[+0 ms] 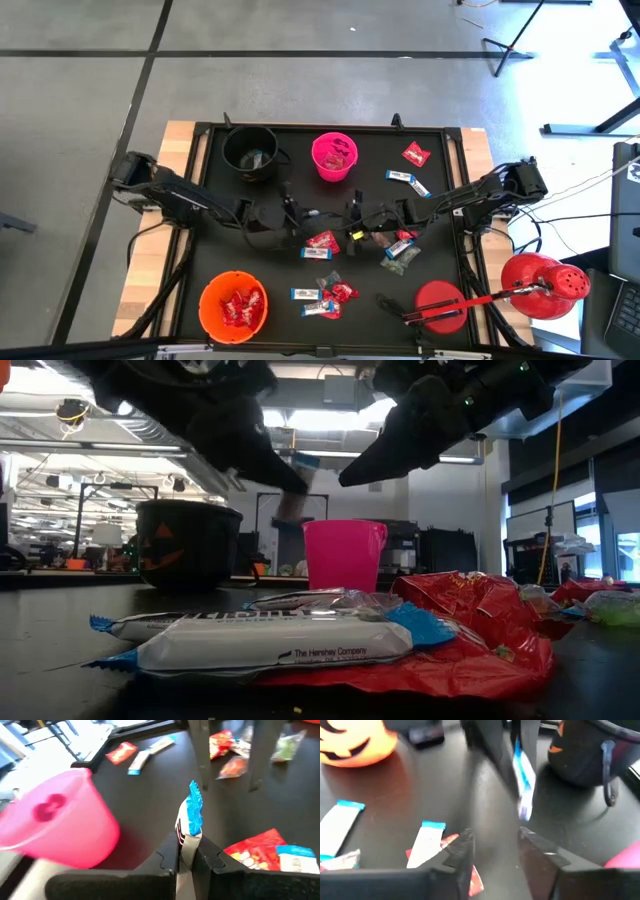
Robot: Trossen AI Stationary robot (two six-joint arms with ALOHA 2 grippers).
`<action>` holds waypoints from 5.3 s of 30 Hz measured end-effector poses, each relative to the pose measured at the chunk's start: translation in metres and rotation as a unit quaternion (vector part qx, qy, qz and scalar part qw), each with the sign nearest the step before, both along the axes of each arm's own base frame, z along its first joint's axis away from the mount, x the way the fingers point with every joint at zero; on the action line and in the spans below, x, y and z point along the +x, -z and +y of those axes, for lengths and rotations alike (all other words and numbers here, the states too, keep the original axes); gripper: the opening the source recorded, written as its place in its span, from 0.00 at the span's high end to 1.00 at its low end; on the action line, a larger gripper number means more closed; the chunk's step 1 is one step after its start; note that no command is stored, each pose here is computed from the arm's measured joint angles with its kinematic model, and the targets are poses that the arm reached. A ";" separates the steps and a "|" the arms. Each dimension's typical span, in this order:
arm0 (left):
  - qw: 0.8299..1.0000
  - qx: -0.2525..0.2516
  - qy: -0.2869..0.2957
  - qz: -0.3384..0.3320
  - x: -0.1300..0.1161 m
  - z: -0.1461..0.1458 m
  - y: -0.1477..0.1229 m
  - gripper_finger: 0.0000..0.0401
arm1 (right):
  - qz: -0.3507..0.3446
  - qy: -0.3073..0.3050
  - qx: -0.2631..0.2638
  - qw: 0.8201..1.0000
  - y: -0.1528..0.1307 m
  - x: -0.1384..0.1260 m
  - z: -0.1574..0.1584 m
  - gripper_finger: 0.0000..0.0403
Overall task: Organize candy in baskets
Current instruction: Put the white chocolate bar into the black bucket, then put the red candy into the orange bucket
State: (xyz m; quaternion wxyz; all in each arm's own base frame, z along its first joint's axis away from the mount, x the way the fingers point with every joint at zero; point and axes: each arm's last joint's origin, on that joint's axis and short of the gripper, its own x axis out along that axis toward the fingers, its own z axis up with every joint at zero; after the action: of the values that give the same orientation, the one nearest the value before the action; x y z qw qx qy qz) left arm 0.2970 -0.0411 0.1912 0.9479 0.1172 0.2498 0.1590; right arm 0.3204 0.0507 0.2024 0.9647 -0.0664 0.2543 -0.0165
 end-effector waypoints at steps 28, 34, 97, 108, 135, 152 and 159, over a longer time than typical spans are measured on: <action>0.936 0.015 -0.348 -0.051 -0.128 0.104 -0.095 0.93 | -0.009 0.026 -0.013 1.000 -0.006 -0.002 -0.002 0.51; 0.929 -0.013 -0.369 -0.024 -0.136 0.119 -0.089 0.77 | -0.009 0.026 -0.013 1.000 -0.006 -0.002 -0.002 0.51; 0.996 -0.052 -0.060 -0.034 -0.074 0.046 -0.077 0.64 | 0.092 -0.056 0.020 0.994 0.097 0.034 0.042 0.42; 0.996 -0.053 -0.060 -0.034 -0.074 0.046 -0.077 0.64 | 0.096 -0.063 0.024 0.993 0.096 0.034 0.042 0.81; 0.994 -0.071 -0.069 -0.041 -0.074 0.046 -0.077 0.64 | 0.081 -0.057 0.006 0.995 0.071 0.029 0.039 0.99; 0.994 -0.074 -0.069 -0.042 -0.074 0.046 -0.077 0.64 | 0.129 0.007 0.045 0.991 0.092 0.029 0.028 0.32; 0.994 -0.075 -0.069 -0.041 -0.074 0.046 -0.077 0.64 | 0.139 0.013 0.049 0.989 0.097 0.030 0.023 0.44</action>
State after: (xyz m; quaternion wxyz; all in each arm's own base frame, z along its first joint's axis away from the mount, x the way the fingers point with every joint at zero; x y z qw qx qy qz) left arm 0.2227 0.0050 0.2679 0.9503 0.0216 0.2290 0.2098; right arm 0.3506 0.0734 0.1056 0.9216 -0.0171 0.3876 -0.0068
